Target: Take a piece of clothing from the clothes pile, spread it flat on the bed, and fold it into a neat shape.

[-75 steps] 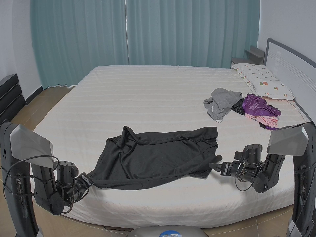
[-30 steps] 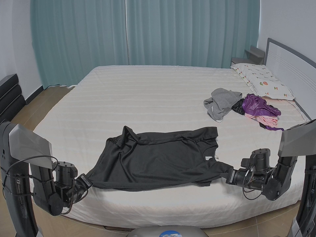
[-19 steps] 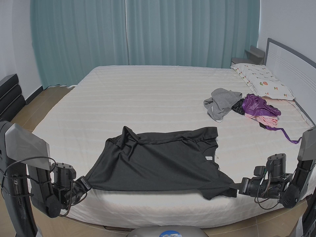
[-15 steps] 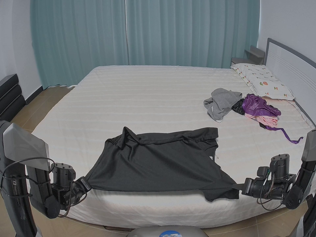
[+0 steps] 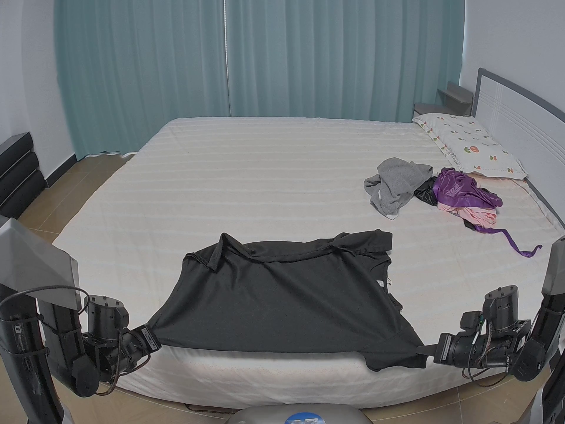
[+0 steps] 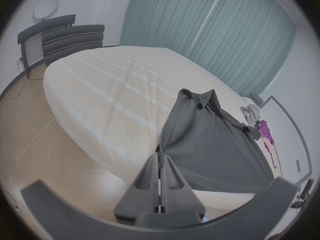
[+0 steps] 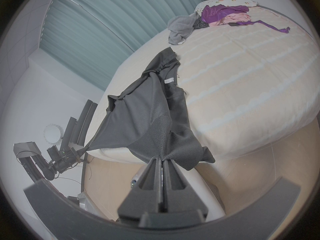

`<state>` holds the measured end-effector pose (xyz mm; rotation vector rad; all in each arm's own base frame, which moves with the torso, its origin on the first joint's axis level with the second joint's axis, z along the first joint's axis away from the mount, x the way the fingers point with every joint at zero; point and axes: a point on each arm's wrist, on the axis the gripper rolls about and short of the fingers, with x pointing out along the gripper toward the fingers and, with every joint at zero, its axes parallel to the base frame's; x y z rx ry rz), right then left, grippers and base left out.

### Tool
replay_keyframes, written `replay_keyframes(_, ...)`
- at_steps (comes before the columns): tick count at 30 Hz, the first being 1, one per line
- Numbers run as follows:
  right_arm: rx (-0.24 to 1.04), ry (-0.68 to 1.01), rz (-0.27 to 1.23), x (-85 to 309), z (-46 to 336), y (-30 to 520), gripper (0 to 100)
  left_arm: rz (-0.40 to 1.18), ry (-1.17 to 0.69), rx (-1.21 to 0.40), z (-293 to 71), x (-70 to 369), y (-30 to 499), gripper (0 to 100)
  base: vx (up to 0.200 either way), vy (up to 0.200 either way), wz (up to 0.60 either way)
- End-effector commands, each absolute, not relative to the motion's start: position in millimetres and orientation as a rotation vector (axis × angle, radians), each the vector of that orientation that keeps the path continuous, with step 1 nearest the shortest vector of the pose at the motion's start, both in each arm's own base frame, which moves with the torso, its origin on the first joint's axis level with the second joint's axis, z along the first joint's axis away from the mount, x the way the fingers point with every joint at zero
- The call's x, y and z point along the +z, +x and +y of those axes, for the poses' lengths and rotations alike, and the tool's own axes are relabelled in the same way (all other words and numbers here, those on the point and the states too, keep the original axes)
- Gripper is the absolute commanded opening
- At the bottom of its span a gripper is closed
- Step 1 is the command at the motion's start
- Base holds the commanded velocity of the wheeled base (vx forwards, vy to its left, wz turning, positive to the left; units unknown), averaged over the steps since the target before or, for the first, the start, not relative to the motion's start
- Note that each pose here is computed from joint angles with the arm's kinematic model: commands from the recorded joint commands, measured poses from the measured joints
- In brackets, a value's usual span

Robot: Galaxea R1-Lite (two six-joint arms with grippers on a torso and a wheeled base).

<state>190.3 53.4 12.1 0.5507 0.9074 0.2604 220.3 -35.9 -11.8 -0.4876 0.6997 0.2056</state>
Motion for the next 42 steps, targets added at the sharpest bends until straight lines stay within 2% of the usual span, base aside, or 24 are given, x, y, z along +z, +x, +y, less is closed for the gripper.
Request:
replay_keyframes(1, 0.225, 0.541, 0.991, -8, 54, 193, 0, 0.733, -0.462, 0.189, -39, -13, 212, 0, 0.0, 0.0, 0.0)
replay_keyframes(4, 0.216, 0.533, 1.014, -20, 56, 201, 0, 0.741, -0.457, 0.187, -40, -14, 211, 0, 0.0, 0.0, 0.0)
replay_keyframes(5, 0.217, 0.533, 1.012, -21, 56, 202, 100, 0.742, -0.457, 0.185, -40, -14, 211, 0, 0.0, 0.0, 0.0)
replay_keyframes(15, 0.202, 0.549, 0.977, -45, 59, 240, 100, 0.778, -0.443, 0.188, -42, -21, 209, 0, 0.0, 0.0, 0.0)
replay_keyframes(24, 0.199, 0.554, 0.909, -50, 59, 266, 100, 0.806, -0.388, 0.182, -40, -22, 202, 0, 0.0, 0.0, 0.0)
replay_keyframes(29, 0.143, 0.557, 0.828, -49, 54, 290, 100, 0.783, -0.366, 0.214, -29, -19, 204, 0, 0.0, 0.0, 0.0)
replay_keyframes(38, 0.067, 0.527, 0.774, -63, 57, 311, 100, 0.77, -0.299, 0.286, -8, -17, 205, 0, 0.0, 0.0, 0.0)
replay_keyframes(42, 0.072, 0.523, 0.765, -62, 60, 313, 100, 0.777, -0.27, 0.31, -2, -18, 204, 0, 0.0, 0.0, 0.0)
